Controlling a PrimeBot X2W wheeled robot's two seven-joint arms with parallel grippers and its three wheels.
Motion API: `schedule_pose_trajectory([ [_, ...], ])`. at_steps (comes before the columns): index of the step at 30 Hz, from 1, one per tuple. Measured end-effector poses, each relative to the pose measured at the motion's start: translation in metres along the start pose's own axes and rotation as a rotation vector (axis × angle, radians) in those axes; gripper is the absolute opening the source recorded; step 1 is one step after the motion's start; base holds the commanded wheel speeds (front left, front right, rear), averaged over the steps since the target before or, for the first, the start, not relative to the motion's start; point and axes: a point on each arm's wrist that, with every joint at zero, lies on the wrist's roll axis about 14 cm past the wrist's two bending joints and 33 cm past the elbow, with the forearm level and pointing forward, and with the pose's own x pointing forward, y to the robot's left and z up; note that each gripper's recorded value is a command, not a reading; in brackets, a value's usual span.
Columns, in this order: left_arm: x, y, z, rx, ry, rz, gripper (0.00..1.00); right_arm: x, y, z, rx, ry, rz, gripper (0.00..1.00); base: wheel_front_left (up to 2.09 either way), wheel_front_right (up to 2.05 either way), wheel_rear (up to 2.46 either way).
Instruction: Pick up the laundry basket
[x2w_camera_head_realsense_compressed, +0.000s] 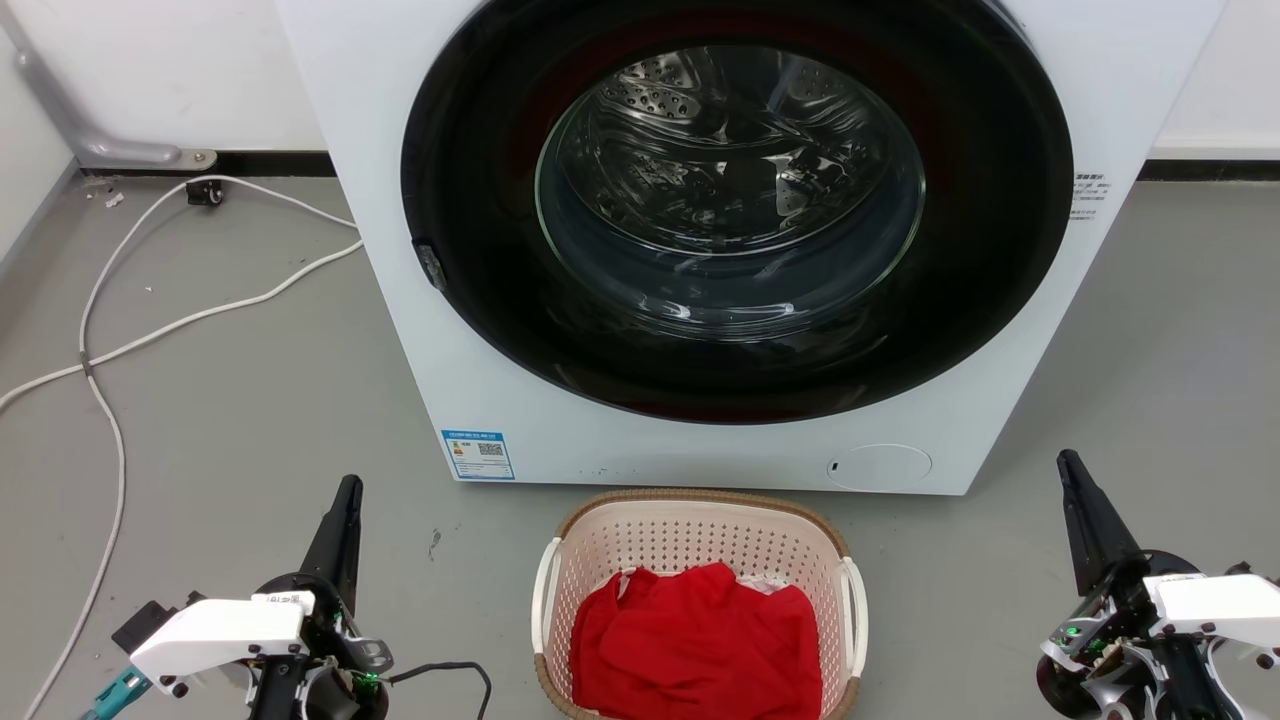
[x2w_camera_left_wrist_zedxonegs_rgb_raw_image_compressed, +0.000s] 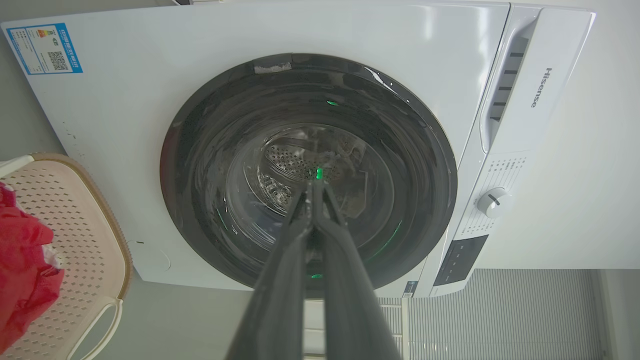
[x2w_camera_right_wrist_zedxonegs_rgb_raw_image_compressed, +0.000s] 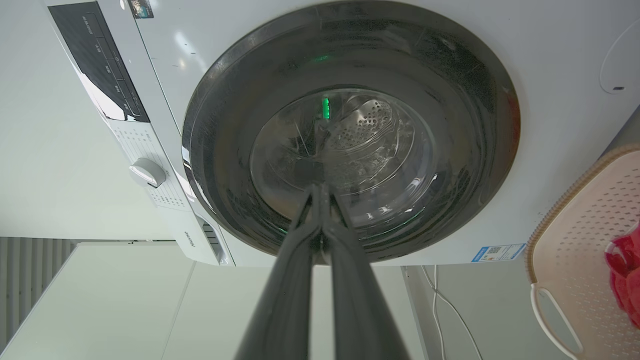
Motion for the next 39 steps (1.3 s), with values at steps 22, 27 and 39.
schedule_pose_trajectory([
  [22, -0.010, 0.019, 0.001, 0.037, -0.021, 0.058, 1.00, -0.012, -0.024, 0.003, -0.038, -0.026, -0.074, 1.00, 0.00, 0.00, 0.00],
  [27, -0.008, 0.013, 0.001, 0.133, -0.024, 0.044, 1.00, -0.011, -0.018, 0.004, -0.150, -0.032, -0.058, 1.00, 0.00, 0.00, 0.00],
  [39, -0.007, 0.003, -0.011, 0.385, -0.008, 0.030, 1.00, -0.012, -0.004, -0.005, -0.477, -0.012, -0.016, 1.00, 0.00, 0.00, 0.00],
])
